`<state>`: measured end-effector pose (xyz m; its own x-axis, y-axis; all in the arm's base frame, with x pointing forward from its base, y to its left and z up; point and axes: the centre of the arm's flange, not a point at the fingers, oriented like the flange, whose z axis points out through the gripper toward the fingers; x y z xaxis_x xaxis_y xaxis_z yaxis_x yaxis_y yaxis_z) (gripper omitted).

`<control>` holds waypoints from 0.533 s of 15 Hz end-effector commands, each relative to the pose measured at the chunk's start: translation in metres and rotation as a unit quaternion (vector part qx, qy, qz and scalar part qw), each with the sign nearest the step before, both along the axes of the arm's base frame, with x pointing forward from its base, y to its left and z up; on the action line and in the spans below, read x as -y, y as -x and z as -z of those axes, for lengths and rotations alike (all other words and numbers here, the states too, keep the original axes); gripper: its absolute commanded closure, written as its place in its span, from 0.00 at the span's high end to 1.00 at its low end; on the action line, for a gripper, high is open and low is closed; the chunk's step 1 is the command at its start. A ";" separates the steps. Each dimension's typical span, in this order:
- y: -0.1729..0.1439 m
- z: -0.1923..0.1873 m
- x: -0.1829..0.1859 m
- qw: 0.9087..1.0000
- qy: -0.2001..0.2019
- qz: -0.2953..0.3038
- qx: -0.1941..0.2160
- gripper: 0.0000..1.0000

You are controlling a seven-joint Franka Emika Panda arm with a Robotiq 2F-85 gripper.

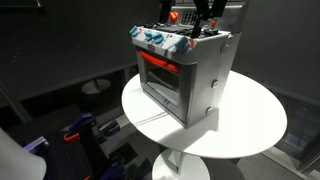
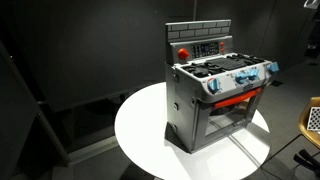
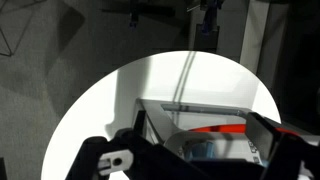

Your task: Push the top right orange button on the cooker

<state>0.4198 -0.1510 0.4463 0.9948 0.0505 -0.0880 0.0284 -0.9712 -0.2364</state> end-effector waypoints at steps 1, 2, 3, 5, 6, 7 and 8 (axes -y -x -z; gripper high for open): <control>0.000 0.000 0.000 1.000 0.000 0.000 0.000 1.00; 0.000 0.000 0.000 1.000 0.000 0.000 0.000 1.00; 0.000 0.000 0.000 1.000 0.000 0.000 0.000 1.00; -0.002 0.000 0.000 1.000 0.002 0.003 0.002 1.00; -0.005 -0.002 0.000 1.000 0.004 0.007 0.003 1.00; -0.009 -0.004 -0.002 1.000 0.007 0.012 0.007 1.00; -0.012 -0.006 -0.003 1.000 0.009 0.015 0.010 1.00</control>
<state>0.4212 -0.1496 0.4461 0.9950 0.0481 -0.0876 0.0269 -0.9732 -0.2283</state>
